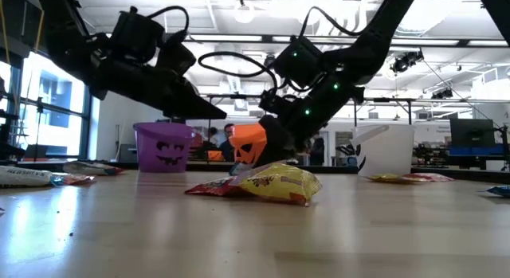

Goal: Sort candy
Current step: Put the white chocolate bar into the white bucket, then put the red candy into the violet bucket, then put the white chocolate bar into the white bucket

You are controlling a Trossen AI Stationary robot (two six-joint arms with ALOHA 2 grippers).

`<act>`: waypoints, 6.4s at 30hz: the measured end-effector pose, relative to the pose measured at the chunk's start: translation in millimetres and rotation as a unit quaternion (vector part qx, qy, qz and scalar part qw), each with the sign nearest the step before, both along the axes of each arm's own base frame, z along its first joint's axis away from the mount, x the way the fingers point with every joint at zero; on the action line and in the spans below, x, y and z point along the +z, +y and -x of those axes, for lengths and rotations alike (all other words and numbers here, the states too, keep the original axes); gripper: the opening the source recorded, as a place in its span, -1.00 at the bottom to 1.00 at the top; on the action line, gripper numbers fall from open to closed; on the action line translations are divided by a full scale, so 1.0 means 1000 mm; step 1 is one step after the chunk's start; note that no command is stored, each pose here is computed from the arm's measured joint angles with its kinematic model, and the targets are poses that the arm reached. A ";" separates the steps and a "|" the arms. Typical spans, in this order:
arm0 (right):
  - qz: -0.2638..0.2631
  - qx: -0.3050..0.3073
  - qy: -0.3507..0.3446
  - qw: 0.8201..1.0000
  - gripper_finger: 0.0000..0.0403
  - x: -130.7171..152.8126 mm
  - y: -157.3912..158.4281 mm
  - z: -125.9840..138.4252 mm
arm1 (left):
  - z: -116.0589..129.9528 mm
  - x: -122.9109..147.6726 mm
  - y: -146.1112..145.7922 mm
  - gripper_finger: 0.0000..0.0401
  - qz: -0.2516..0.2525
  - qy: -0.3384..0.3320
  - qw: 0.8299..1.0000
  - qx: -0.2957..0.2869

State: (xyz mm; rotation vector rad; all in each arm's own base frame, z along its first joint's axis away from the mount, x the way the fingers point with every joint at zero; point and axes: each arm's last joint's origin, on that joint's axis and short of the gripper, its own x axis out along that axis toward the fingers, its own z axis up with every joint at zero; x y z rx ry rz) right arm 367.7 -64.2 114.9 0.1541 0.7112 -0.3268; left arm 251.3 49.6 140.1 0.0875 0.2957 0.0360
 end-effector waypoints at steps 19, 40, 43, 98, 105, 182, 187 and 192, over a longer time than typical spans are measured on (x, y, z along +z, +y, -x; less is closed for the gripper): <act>0.150 -0.256 0.128 0.946 -0.98 0.148 -0.021 0.135 | 0.011 0.023 -0.035 -1.00 -0.023 0.013 0.998 -0.060; 0.042 -0.353 0.210 0.911 -0.74 0.102 -0.101 0.220 | 0.020 0.028 -0.073 -1.00 0.022 0.083 0.991 -0.104; 0.052 -0.339 0.208 0.916 -0.48 0.107 -0.099 0.217 | 0.024 0.039 -0.085 -1.00 0.025 0.146 0.984 -0.099; 0.144 -0.148 0.034 0.978 -1.00 0.171 0.022 0.195 | 0.055 0.006 -0.220 -0.85 0.073 0.605 0.793 0.003; 0.137 -0.154 0.031 0.978 -1.00 0.171 0.022 0.196 | 0.055 0.008 -0.219 -0.98 0.041 0.606 0.794 -0.014; 0.154 0.007 -0.019 0.988 -1.00 0.148 0.012 0.121 | 0.052 0.137 0.026 -0.42 -0.049 0.419 0.894 0.152; 0.154 0.007 -0.020 0.988 -1.00 0.148 0.012 0.121 | 0.056 0.117 0.014 -0.42 -0.014 0.512 0.848 0.139; 0.154 0.007 -0.021 0.988 -1.00 0.148 0.012 0.121 | 0.050 0.083 0.016 -0.38 -0.019 0.573 0.809 0.133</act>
